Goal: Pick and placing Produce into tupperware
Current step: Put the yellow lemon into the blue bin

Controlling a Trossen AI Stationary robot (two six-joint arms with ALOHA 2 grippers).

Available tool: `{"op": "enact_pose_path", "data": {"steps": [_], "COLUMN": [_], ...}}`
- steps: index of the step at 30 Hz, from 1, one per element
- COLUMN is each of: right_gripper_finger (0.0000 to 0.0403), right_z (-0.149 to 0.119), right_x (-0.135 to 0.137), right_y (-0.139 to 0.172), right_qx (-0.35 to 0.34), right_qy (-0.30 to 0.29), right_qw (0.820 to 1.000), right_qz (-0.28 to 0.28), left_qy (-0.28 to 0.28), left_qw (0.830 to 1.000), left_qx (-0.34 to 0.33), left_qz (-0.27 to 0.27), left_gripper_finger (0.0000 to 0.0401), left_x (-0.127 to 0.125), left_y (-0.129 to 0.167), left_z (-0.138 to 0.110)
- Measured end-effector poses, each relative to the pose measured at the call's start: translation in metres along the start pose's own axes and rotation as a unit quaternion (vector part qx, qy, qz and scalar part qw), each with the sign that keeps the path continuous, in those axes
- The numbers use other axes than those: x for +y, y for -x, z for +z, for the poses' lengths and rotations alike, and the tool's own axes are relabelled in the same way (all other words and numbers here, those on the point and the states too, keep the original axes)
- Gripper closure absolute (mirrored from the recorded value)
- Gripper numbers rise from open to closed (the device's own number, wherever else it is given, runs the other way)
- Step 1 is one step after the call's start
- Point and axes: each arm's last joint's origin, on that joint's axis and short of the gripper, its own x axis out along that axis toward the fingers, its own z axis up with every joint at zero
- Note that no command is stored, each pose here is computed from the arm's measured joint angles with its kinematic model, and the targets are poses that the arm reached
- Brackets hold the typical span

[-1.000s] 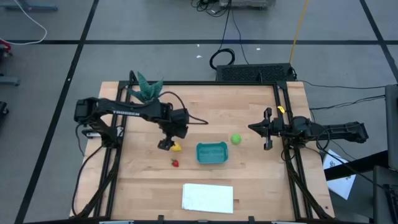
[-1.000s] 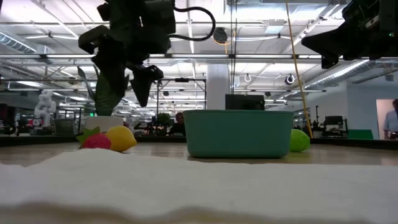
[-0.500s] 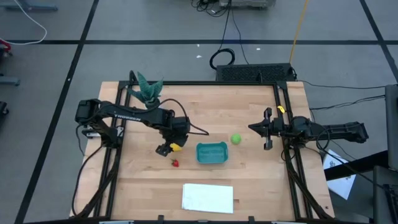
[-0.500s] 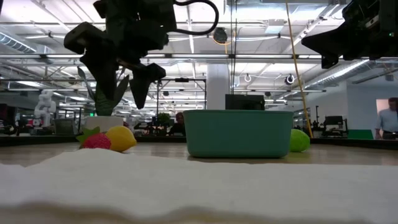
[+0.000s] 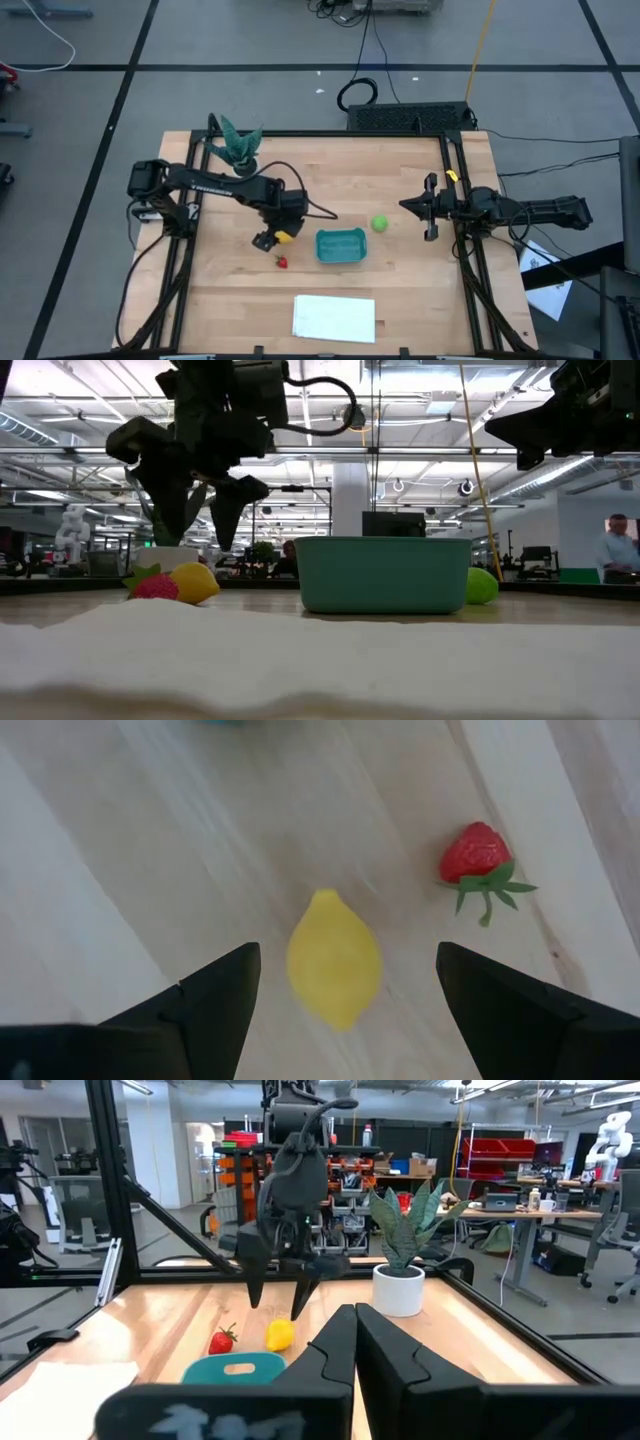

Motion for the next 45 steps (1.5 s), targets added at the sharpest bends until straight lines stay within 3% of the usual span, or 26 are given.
{"op": "enact_pose_path", "data": {"steps": [22, 31, 35, 42, 45], "right_gripper_finger": [0.0403, 0.0403, 0.0403, 0.0403, 0.0403], "right_z": [0.0, 0.0, 0.0, 0.0, 0.0], "right_x": [0.0, 0.0, 0.0, 0.0, 0.0], "right_y": [0.0, 0.0, 0.0, 0.0, 0.0], "right_qx": [0.0, 0.0, 0.0, 0.0, 0.0], "right_qy": [0.0, 0.0, 0.0, 0.0, 0.0], "right_qw": [1.0, 1.0, 1.0, 1.0, 1.0], "right_qz": [0.0, 0.0, 0.002, 0.002, 0.002], "left_qy": [0.002, -0.014, -0.014, -0.015, -0.015], "left_qw": [0.997, 0.997, 0.997, 0.996, 0.996], "left_qx": [0.067, 0.07, 0.078, 0.083, 0.083], "left_qz": [-0.034, -0.013, -0.001, 0.006, 0.006], "left_gripper_finger": [0.0093, 0.0096, 0.0124, 0.0209, 0.0218], "left_x": [0.011, 0.014, 0.015, 0.015, 0.015], "left_y": [-0.048, -0.051, -0.05, -0.05, -0.05], "left_z": [-0.002, -0.001, -0.002, -0.002, -0.002]}}
